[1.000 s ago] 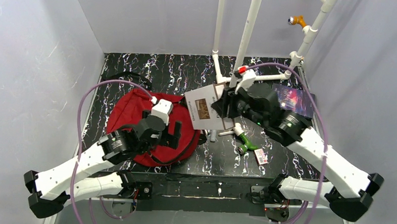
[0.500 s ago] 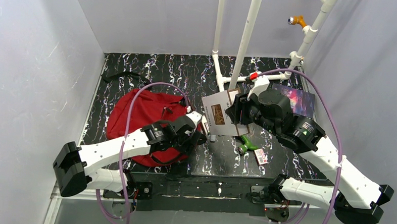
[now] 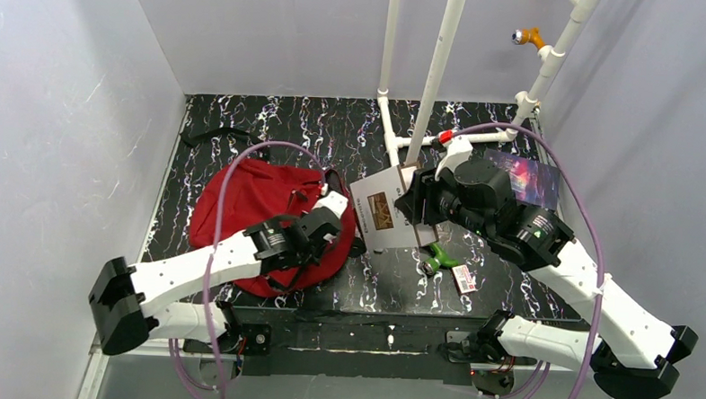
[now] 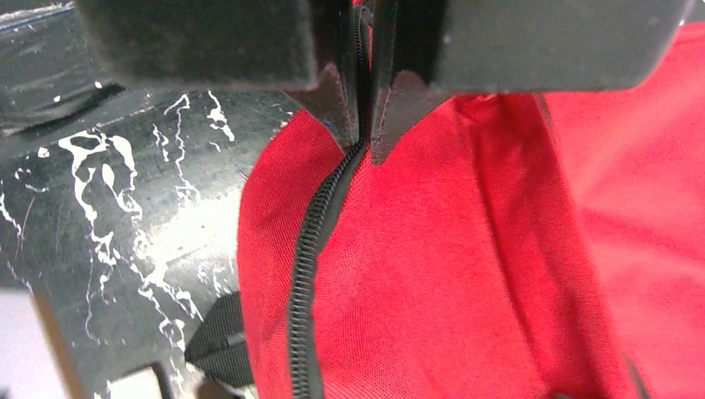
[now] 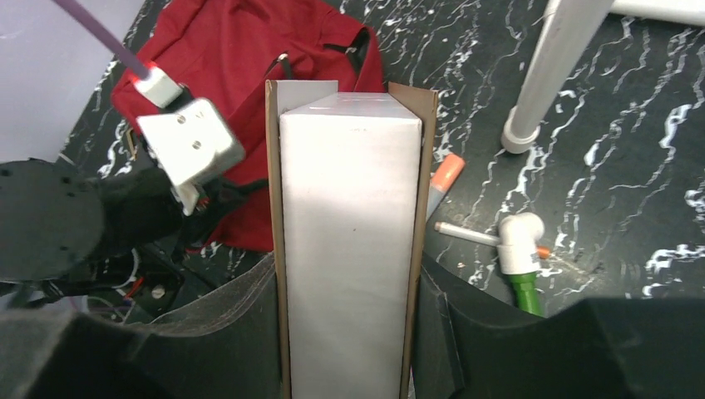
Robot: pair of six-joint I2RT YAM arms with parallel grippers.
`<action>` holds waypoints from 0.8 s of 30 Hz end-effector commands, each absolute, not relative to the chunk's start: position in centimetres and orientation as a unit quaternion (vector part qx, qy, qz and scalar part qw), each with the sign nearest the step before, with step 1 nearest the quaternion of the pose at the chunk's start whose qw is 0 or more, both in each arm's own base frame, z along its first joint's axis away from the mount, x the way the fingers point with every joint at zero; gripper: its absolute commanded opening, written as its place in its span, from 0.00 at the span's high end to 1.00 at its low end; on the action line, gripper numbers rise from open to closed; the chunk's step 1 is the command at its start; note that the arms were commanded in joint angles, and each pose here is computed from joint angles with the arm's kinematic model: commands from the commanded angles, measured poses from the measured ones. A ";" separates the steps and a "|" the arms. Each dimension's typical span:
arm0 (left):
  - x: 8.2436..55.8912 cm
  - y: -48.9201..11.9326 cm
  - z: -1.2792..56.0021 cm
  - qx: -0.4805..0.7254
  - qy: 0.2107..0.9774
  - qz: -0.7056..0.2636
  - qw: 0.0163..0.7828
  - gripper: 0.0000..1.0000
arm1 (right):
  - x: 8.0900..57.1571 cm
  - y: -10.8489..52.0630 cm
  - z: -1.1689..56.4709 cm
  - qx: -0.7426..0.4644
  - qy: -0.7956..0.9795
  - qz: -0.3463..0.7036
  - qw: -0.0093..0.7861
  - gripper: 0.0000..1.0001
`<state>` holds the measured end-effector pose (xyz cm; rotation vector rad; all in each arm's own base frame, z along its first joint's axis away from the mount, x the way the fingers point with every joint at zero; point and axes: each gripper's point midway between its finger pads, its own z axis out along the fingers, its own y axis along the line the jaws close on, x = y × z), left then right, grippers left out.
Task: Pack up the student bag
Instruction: Place the book in the student bag.
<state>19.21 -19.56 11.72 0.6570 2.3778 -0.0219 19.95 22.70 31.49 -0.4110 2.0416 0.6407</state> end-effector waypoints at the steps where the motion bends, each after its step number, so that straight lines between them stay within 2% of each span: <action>1: 21.5 -16.7 17.8 0.183 0.878 0.019 0.443 1.00 | 19.2 25.0 33.9 -0.159 0.810 0.334 0.455 0.82; 4: 22.2 -16.7 20.3 0.163 0.851 -0.013 0.499 1.00 | 18.2 26.9 34.4 -0.165 0.798 0.386 0.432 0.83; 7: 21.7 -18.7 22.1 0.193 0.830 -0.079 0.518 1.00 | 17.6 27.9 34.3 -0.174 0.793 0.411 0.415 0.83; 13: 19.5 -23.4 22.4 0.232 0.837 -0.206 0.450 1.00 | 18.9 26.4 32.6 -0.171 0.824 0.343 0.417 0.86; 16: 20.7 -21.8 22.9 0.164 0.864 -0.167 0.446 1.00 | 18.9 26.6 32.3 -0.163 0.830 0.344 0.409 0.87; 19: 22.0 -19.2 24.9 0.128 0.849 -0.122 0.498 1.00 | 19.2 26.8 31.5 -0.094 0.848 0.354 0.384 0.87; 21: 22.4 -18.4 26.8 0.118 0.826 -0.127 0.536 1.00 | 18.9 28.0 30.5 -0.042 0.848 0.397 0.350 0.87; 24: 21.9 -18.5 28.7 0.124 0.806 -0.160 0.556 1.00 | 19.0 31.3 30.8 0.023 0.800 0.513 0.310 0.95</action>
